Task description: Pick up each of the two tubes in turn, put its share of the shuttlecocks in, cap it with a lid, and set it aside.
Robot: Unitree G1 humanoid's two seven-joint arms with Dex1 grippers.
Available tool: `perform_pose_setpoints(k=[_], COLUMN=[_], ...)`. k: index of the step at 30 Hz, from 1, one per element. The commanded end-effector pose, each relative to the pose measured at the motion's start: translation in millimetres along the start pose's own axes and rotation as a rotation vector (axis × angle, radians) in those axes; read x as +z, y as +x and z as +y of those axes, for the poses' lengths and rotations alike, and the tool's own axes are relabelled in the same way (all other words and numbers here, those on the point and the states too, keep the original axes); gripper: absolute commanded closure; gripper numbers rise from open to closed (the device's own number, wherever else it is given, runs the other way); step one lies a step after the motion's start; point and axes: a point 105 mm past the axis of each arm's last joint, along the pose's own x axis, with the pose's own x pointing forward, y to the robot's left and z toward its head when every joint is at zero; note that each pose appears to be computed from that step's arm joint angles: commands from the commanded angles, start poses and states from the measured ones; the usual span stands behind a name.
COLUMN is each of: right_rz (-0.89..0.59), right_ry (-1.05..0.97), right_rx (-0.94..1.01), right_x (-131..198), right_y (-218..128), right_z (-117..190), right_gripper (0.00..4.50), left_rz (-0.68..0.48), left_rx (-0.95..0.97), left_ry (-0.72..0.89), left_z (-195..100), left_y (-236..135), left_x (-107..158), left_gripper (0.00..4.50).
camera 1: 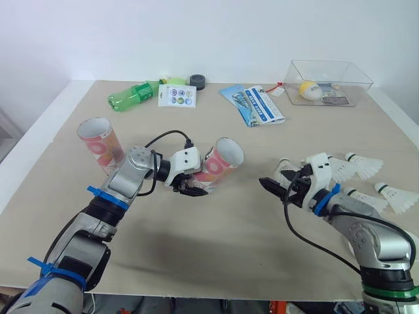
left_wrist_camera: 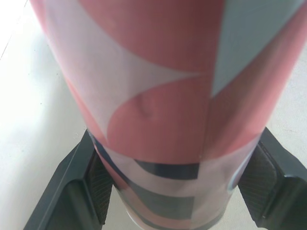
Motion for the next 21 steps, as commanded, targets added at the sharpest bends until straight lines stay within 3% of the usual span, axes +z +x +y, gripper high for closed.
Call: perform_pose_setpoints(k=[1,17,21], right_rz=[-0.037,-0.045,-0.047], right_ry=[-0.03,-0.044,-0.075], right_rx=[-0.044,-0.158,-0.189], right_x=[10.7,14.3,17.1], right_y=[1.7,10.9,8.1], right_z=[-6.8,-24.4,-32.7], right_gripper=[0.08,0.08,1.33], left_rz=[-0.007,-0.009,-0.008], left_rx=[-0.015,-0.007,-0.007], left_ry=[0.003,0.002,0.004], left_z=[-3.6,-2.2,-2.2], left_y=[2.3,3.5,4.2], left_x=[2.3,2.2,2.1], left_gripper=[1.46,1.46,1.46])
